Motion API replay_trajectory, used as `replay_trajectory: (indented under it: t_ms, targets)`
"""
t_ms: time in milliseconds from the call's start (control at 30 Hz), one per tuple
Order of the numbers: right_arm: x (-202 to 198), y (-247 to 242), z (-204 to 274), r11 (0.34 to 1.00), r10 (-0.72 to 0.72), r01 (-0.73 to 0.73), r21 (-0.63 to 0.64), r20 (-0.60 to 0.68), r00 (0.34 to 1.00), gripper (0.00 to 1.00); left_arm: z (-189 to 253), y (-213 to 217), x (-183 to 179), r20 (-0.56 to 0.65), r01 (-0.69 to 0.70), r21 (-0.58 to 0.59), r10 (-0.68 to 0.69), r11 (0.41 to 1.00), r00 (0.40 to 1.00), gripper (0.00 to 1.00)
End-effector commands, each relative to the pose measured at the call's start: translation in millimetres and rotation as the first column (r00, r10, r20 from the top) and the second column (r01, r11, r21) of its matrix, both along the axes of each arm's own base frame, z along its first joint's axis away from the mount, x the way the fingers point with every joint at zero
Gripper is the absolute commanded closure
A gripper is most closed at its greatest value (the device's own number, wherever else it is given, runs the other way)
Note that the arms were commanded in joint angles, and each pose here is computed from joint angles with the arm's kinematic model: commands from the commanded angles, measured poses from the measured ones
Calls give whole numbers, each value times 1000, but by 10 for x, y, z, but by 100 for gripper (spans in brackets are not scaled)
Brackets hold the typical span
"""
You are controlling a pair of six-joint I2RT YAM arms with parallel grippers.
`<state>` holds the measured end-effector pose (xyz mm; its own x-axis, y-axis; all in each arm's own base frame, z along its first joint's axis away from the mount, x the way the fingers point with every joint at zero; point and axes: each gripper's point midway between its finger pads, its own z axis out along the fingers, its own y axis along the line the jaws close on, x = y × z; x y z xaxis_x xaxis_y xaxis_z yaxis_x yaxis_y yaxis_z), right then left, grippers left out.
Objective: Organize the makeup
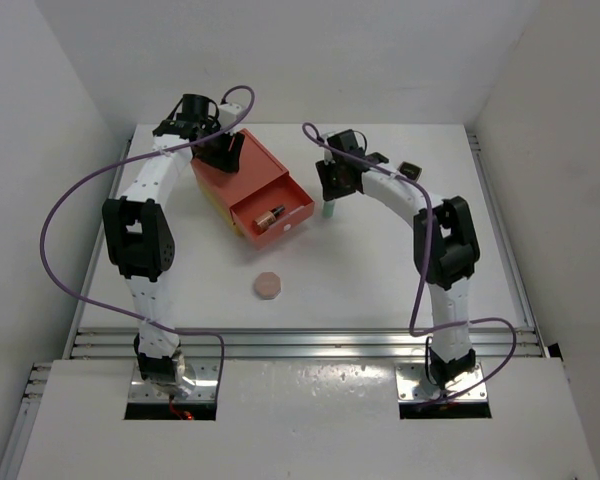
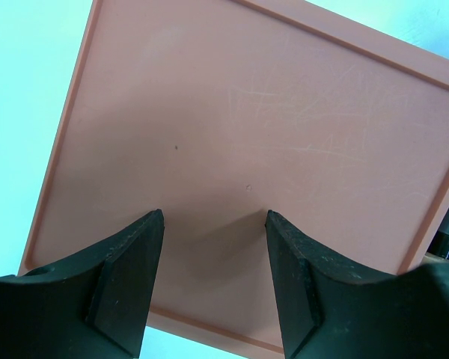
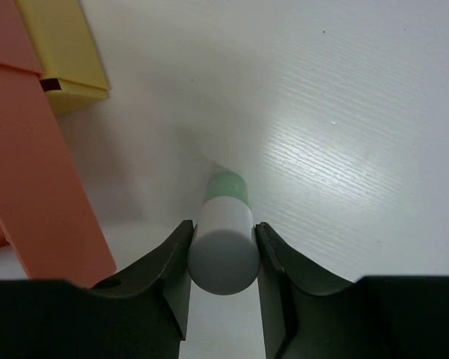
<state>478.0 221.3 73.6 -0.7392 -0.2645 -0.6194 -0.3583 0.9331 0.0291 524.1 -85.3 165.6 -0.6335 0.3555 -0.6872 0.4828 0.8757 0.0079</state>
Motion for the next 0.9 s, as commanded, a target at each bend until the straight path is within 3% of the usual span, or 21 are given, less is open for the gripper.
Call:
replay_trajectory:
  t_ms: [0,133,233,400,500,567,700,867]
  targets:
    - [137,-82,641,1000,-1,3,-11,170,985,97,-438,38,-218,-161,-17,-16,14,1000,987,37]
    - [215,-209,1190,998,-35,52,-48,311,950,100,-438,38,-218,-161,-17,-16,14,1000,987,37]
    - [227,-130,1766,998,-65,57,32,462,885,100,-482,38,-218,-171,-17,-15,14,1000,985,37]
    - [-8,330,2164,990,5,-83,112,566,825,100,-482,35,-220,-174,-24,-19,21,1000,985,37]
    - [-230,803,2197,962,101,-224,158,555,825,100,-527,35,-219,-183,-25,-18,21,1000,983,37]
    - [-376,1073,2165,915,143,-313,256,518,843,100,-527,35,-219,-183,-25,-18,21,1000,983,37]
    - [-549,1415,1940,824,151,-331,460,384,911,100,-527,35,-219,-183,-25,-18,21,1000,983,37]
    - [-656,1784,1761,707,236,-359,609,276,932,100,-490,33,-196,-172,-24,-19,21,1000,985,37]
